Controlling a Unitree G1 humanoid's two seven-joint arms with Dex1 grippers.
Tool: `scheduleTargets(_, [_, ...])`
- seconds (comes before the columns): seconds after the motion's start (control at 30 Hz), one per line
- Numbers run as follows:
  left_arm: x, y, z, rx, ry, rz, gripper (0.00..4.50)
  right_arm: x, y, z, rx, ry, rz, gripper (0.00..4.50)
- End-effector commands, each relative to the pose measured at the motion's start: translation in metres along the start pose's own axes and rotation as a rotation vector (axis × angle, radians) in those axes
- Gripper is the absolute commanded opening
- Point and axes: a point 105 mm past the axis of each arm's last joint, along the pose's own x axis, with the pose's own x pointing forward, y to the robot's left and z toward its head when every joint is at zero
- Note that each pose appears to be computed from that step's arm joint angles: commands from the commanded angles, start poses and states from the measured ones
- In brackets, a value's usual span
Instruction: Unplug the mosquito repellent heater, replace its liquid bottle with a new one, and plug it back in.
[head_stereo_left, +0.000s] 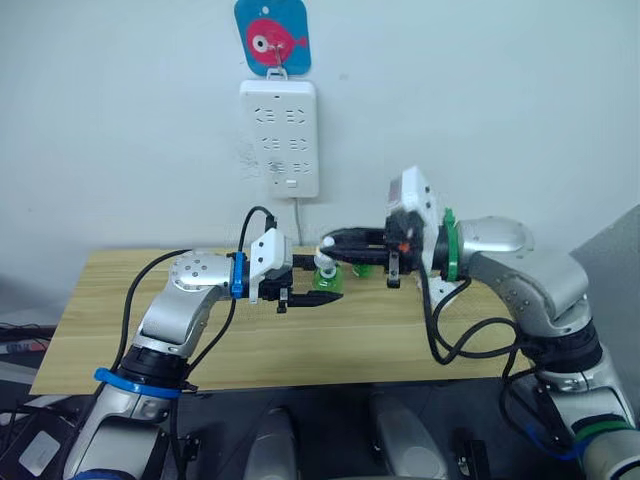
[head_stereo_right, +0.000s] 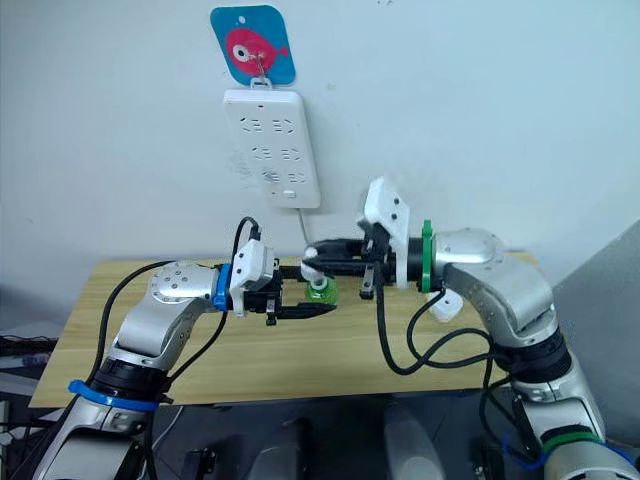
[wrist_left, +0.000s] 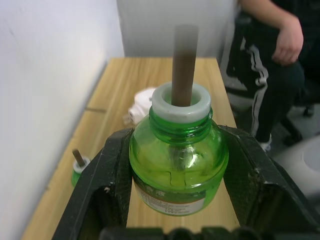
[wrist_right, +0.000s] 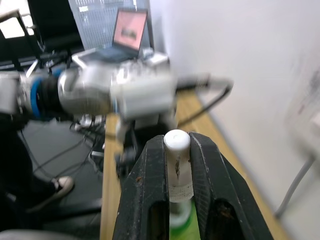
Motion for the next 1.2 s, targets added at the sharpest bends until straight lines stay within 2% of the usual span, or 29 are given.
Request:
scheduleTargets(0.03, [-0.009,0.000,-0.015,0.011,0.067,0.021,2.25,-0.010,-0.004,0.019,-0.019,-0.056,-0.034,0.26])
scheduleTargets(0.1, [-0.020,0.007,-0.028,0.008,0.114,0.089,2.25,-0.015,-0.006,-0.004,-0.008,0.022,-0.079,0.26])
scheduleTargets(0.2, [-0.037,0.009,-0.042,-0.006,0.177,0.151,2.25,-0.018,0.000,-0.069,0.033,0.165,-0.149,0.26])
scheduleTargets(0.37, [-0.047,0.000,-0.044,-0.016,0.193,0.157,2.25,-0.022,-0.014,-0.145,-0.048,0.243,-0.412,0.26])
scheduleTargets(0.6, [-0.053,-0.007,-0.042,-0.032,0.205,0.159,2.25,-0.032,-0.037,-0.195,-0.061,0.220,-0.660,0.26])
scheduleTargets(0.83, [-0.053,-0.013,-0.038,-0.039,0.208,0.138,2.25,-0.037,-0.047,-0.234,0.043,0.272,-0.738,0.26])
scheduleTargets(1.0, [-0.052,-0.013,-0.035,-0.039,0.202,0.131,2.25,-0.045,-0.051,-0.245,0.087,0.279,-0.777,0.26])
scheduleTargets(1.03, [-0.051,-0.012,-0.035,-0.039,0.201,0.131,2.25,-0.046,-0.051,-0.246,0.095,0.276,-0.777,0.99])
scheduleTargets(1.1, [-0.050,-0.011,-0.036,-0.041,0.197,0.130,2.25,-0.049,-0.051,-0.244,0.123,0.240,-0.789,1.57])
scheduleTargets(1.2, [-0.045,-0.008,-0.035,-0.044,0.180,0.121,2.25,-0.048,-0.055,-0.223,0.108,0.157,-0.786,2.71])
